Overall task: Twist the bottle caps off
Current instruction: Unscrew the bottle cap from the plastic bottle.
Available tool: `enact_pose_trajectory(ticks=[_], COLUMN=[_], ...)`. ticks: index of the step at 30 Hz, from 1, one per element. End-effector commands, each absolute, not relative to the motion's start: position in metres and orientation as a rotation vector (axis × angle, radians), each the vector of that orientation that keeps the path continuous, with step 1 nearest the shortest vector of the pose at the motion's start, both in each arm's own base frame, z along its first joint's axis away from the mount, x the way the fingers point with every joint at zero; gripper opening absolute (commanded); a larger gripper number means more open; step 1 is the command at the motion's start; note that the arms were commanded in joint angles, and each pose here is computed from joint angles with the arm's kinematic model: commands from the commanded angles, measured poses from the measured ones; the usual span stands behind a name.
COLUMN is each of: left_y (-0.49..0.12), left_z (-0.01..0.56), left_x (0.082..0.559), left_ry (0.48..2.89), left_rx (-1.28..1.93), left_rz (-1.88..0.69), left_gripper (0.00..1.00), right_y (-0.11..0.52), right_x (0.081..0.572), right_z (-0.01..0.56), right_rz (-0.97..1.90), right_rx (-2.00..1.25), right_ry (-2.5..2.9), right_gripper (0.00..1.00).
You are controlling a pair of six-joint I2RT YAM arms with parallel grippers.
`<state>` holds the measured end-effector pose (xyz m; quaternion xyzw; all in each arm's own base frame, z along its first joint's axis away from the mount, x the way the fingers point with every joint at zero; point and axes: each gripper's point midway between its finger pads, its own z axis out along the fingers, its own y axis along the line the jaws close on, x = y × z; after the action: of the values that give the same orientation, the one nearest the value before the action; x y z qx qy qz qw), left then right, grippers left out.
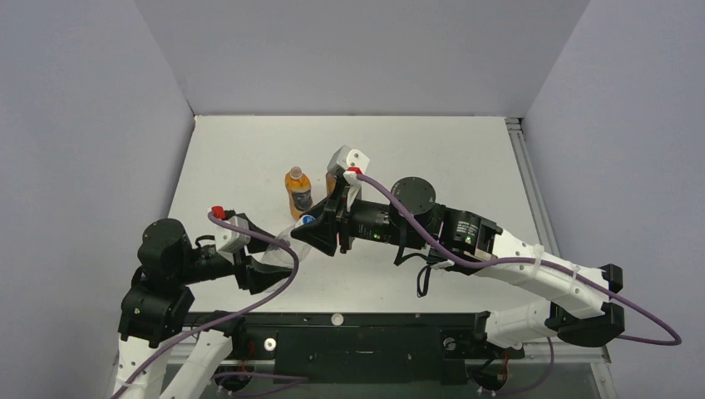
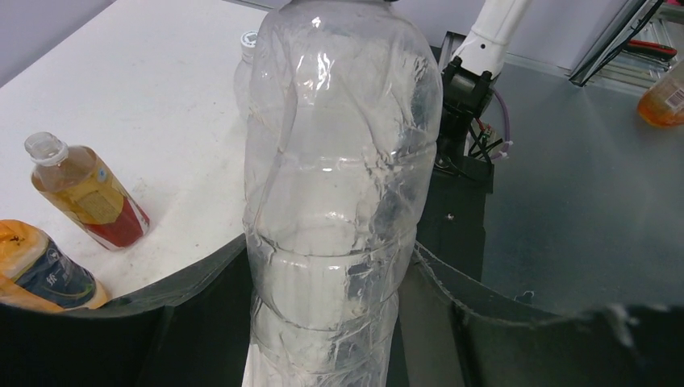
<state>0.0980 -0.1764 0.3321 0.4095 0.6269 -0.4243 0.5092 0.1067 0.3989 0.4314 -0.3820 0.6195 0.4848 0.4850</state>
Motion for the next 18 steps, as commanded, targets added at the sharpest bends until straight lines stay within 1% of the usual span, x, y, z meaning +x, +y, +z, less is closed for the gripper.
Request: enact_pose_trajectory(ticks=[1, 3, 4, 5, 6, 7, 9, 10, 11, 14, 15, 16, 17, 18], left_y=[-0.178, -0.178, -0.177, -0.177, -0.176, -0.175, -0.172, -0.171, -0.169, -0.163, -0.159, -0.157, -0.153, -0.151], left_z=[0.348, 0.35, 0.352, 0.353, 0.354, 0.355, 0.357, 0.356, 0.361, 0.36, 0.359, 0.36, 0.36, 0.361], left_x=[0.1, 0.101, 0.101, 0.103, 0.103, 0.106, 0.112, 0.116, 0.126, 0.146, 0.153, 0.156, 0.162, 0.163], left_ry=[1.478, 1.477, 1.472, 1.474, 1.473, 1.478, 1.475, 1.485, 1.473, 1.504, 1.516, 1.518, 1.512, 1.503], left_rx=[0.986, 0.982, 0.982, 0.976, 0.972, 0.959, 0.935, 0.911, 0.869, 0.774, 0.747, 0.735, 0.729, 0.724], left_rz=[-1.021, -1.018, -1.013, -1.004, -0.996, -0.977, -0.933, -0.927, -0.883, -0.83, -0.794, -0.774, -0.728, -0.709], left_gripper=[0.3, 0.26, 0.26, 0.25, 0.25, 0.24, 0.21, 0.2, 0.17, 0.11, 0.09, 0.09, 0.08, 0.08], right_y=[0.4, 0.406, 0.405, 0.404, 0.402, 0.399, 0.389, 0.39, 0.385, 0.384, 0.386, 0.385, 0.387, 0.386], right_x=[0.106, 0.107, 0.11, 0.111, 0.117, 0.12, 0.139, 0.147, 0.157, 0.168, 0.173, 0.175, 0.18, 0.181], right_z=[0.479, 0.479, 0.481, 0.484, 0.485, 0.487, 0.492, 0.483, 0.492, 0.5, 0.494, 0.501, 0.492, 0.494], right_rz=[1.243, 1.247, 1.242, 1.239, 1.221, 1.216, 1.184, 1.17, 1.181, 1.173, 1.14, 1.135, 1.098, 1.094], right_rx=[-0.882, -0.877, -0.862, -0.846, -0.806, -0.78, -0.608, -0.556, -0.445, -0.321, -0.283, -0.255, -0.23, -0.212], right_ry=[1.385, 1.394, 1.398, 1.398, 1.411, 1.412, 1.444, 1.469, 1.459, 1.458, 1.493, 1.494, 1.535, 1.539], right_gripper=[0.08, 0.1, 0.14, 0.29, 0.37, 0.6, 0.78, 0.81, 0.81, 0.83, 0.83, 0.84, 0.84, 0.83])
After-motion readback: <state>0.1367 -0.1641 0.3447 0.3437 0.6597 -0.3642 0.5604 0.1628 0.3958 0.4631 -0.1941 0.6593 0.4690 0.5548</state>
